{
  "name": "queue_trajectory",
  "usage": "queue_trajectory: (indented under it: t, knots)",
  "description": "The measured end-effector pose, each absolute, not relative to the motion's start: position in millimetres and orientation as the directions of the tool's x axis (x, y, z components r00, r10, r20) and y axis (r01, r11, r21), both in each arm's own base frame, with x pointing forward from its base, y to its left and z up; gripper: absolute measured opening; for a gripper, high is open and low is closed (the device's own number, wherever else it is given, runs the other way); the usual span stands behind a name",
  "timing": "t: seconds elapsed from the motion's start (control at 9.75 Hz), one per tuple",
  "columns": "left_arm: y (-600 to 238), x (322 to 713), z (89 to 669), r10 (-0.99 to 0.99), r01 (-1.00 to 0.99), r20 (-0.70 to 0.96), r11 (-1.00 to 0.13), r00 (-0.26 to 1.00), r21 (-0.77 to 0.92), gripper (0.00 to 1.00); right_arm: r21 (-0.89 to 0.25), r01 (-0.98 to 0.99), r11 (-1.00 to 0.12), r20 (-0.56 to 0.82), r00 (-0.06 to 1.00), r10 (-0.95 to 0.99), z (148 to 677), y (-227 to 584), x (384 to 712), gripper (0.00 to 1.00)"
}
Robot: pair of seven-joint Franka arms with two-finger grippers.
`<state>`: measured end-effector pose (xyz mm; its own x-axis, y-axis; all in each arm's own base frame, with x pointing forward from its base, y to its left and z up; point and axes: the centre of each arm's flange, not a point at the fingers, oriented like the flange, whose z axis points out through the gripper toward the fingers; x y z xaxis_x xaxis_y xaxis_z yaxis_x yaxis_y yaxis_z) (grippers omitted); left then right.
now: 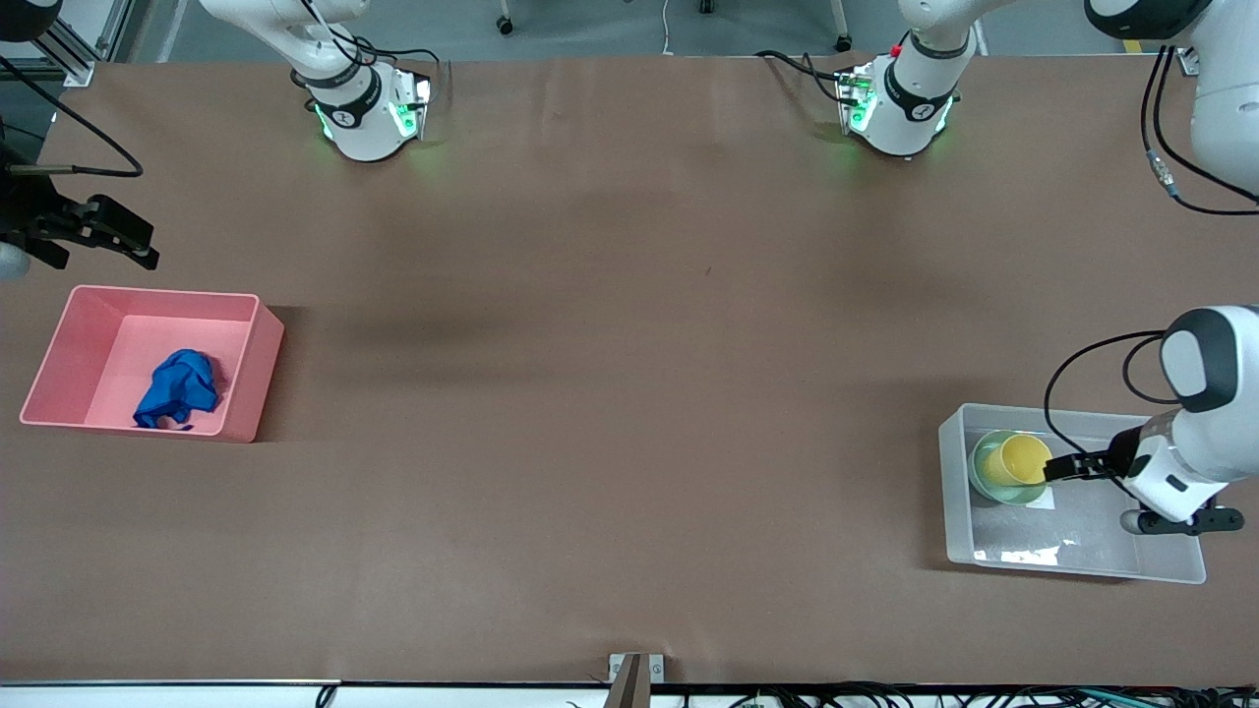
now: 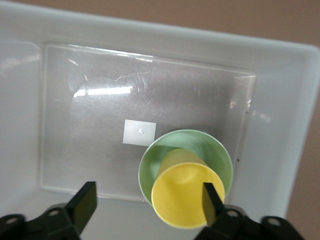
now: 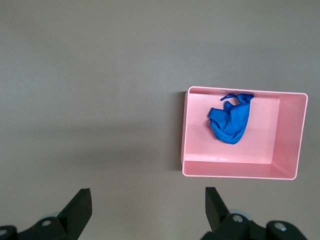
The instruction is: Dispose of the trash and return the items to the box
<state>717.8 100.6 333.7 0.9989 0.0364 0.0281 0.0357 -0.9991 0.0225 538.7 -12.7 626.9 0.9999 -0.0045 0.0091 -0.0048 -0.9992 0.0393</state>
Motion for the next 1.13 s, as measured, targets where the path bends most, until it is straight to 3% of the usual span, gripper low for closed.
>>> queue_trajectory:
  t: [0.51, 0.82, 1.13]
  knots:
    - [71, 691, 467, 0.000, 0.003, 0.058, -0.999, 0.998, -0.043, 1.00, 0.039, -0.005, -0.999, 0.008, 1.000, -0.004, 627, -13, 539, 1.00]
    - [13, 656, 563, -0.060, -0.053, 0.108, -0.996, 0.992, -0.073, 1.00, 0.039, -0.005, -0.999, 0.008, 1.000, -0.004, 626, -13, 539, 1.00]
    - [-30, 620, 615, -0.089, -0.083, 0.105, -0.995, 0.990, -0.054, 1.00, 0.039, -0.004, -0.999, 0.007, 1.000, -0.004, 626, -12, 540, 1.00]
